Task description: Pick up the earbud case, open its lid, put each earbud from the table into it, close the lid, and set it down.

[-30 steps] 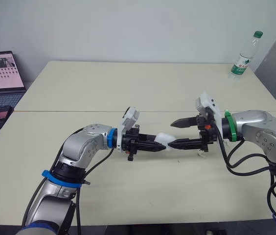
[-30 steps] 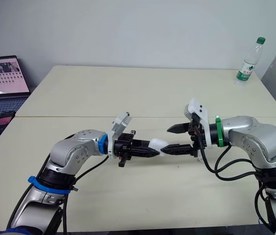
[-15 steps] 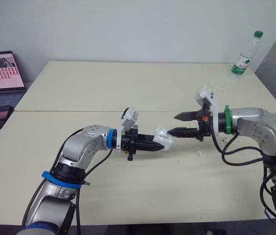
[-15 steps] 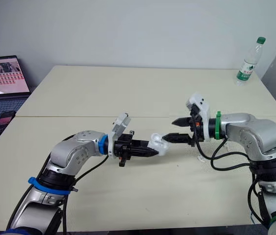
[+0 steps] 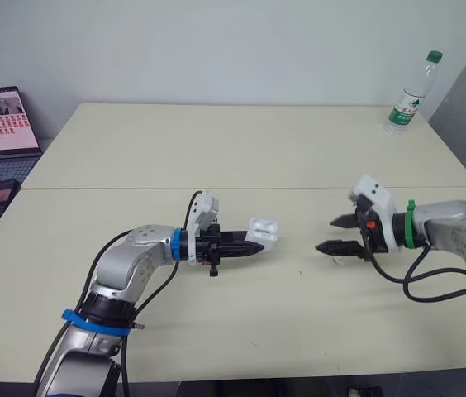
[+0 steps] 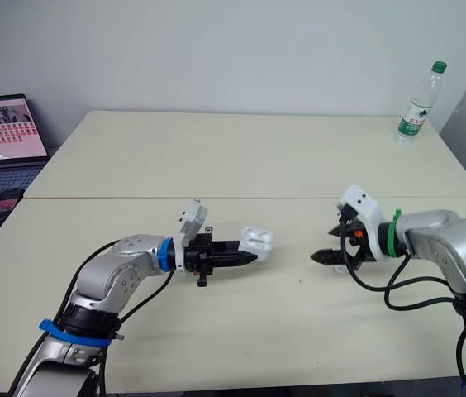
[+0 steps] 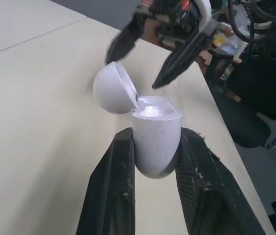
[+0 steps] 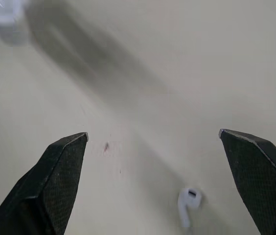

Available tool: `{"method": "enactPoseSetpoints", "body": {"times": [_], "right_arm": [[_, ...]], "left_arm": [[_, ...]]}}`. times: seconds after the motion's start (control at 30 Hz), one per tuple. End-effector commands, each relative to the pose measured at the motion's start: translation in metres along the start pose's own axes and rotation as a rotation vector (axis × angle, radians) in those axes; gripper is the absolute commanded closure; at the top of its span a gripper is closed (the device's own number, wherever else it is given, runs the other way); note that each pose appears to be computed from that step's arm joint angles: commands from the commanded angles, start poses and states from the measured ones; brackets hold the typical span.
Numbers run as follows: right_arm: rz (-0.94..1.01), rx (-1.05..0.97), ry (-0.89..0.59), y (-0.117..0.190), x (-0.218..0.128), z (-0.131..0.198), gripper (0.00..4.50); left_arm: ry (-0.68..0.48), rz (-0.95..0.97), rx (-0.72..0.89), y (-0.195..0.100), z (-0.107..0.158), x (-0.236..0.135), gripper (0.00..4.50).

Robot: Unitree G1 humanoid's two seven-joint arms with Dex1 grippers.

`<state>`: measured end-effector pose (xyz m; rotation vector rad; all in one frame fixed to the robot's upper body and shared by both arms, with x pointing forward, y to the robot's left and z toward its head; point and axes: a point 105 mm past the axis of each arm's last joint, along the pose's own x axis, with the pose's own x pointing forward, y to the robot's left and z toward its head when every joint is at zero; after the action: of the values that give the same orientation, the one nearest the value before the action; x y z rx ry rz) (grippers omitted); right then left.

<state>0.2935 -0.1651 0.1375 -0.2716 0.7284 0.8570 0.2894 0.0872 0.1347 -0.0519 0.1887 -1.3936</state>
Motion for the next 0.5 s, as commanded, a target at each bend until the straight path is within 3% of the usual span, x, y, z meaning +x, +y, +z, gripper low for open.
{"method": "enactPoseSetpoints", "body": {"times": [0.03,0.23,0.5], "right_arm": [[-0.123,-0.050,0.061,-0.005,-0.001,-0.008,0.00],[-0.189,-0.070,0.156,-0.006,0.009,-0.031,0.00],[-0.224,-0.018,0.132,-0.013,0.017,-0.030,0.00]], "left_arm": [[-0.011,0.069,0.110,0.000,0.012,-0.008,3.76],[0.002,0.123,0.132,-0.001,0.006,-0.011,3.76],[0.011,0.132,0.141,-0.002,0.005,-0.009,3.76]]}}
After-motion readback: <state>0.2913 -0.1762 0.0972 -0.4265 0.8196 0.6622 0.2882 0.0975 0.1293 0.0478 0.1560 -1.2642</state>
